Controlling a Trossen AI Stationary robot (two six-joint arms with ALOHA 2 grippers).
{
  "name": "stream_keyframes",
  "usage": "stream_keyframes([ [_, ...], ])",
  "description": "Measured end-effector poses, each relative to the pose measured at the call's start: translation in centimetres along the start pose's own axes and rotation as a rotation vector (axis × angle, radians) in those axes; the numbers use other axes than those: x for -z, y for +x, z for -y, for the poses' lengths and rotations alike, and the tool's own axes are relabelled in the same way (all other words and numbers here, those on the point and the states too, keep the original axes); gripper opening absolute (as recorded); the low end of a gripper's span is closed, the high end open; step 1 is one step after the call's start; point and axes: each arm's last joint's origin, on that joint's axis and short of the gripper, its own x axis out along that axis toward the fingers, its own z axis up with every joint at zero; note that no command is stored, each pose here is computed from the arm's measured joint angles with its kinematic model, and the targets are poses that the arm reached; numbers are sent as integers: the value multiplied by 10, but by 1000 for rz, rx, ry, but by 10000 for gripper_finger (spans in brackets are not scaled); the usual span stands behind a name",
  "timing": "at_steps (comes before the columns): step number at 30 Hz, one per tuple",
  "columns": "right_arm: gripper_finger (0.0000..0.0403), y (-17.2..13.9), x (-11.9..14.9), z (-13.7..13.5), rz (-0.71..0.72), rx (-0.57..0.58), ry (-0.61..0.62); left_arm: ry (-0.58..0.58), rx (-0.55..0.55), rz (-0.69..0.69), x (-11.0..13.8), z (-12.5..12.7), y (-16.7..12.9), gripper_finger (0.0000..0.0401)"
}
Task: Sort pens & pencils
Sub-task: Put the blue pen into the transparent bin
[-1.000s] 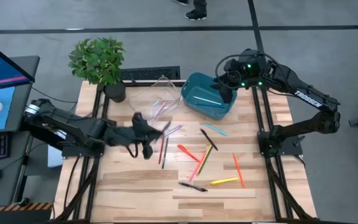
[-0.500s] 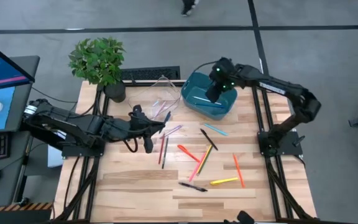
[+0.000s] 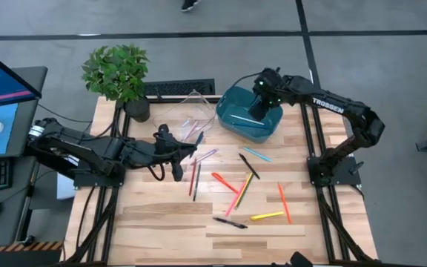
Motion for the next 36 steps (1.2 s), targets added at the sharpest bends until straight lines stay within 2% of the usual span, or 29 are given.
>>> stream_keyframes([
  [2, 182, 0, 3, 1, -43, -39, 25, 0, 0, 1, 0, 0, 0, 13],
  [4, 182, -9, 2, 2, -16, -102, 56, 0, 0, 1, 0, 0, 0, 13],
  [9, 182, -55, -3, -5, 250, -355, 49, -1, 0, 1, 0, 0, 0, 13],
  [11, 182, -80, -3, -8, 390, -414, 32, -2, -1, 2, 0, 0, 0, 13],
  [15, 182, -129, 4, -11, 640, -418, -4, -2, -2, 2, 0, 0, 0, 13],
  [18, 182, -142, 11, -11, 684, -380, 4, -2, -3, 2, 0, 0, 0, 13],
  [22, 182, -141, 19, -6, 624, -307, 34, -2, -3, 3, 0, 0, 0, 13],
  [25, 182, -126, 22, -1, 499, -219, 64, -2, -3, 3, 0, 0, 0, 14],
  [30, 182, -75, 19, 6, 188, -94, 79, -3, -3, 3, 0, 0, 0, 17],
  [36, 182, -7, 9, 12, -100, -57, 47, -4, 0, 1, 0, 0, 0, 17],
])
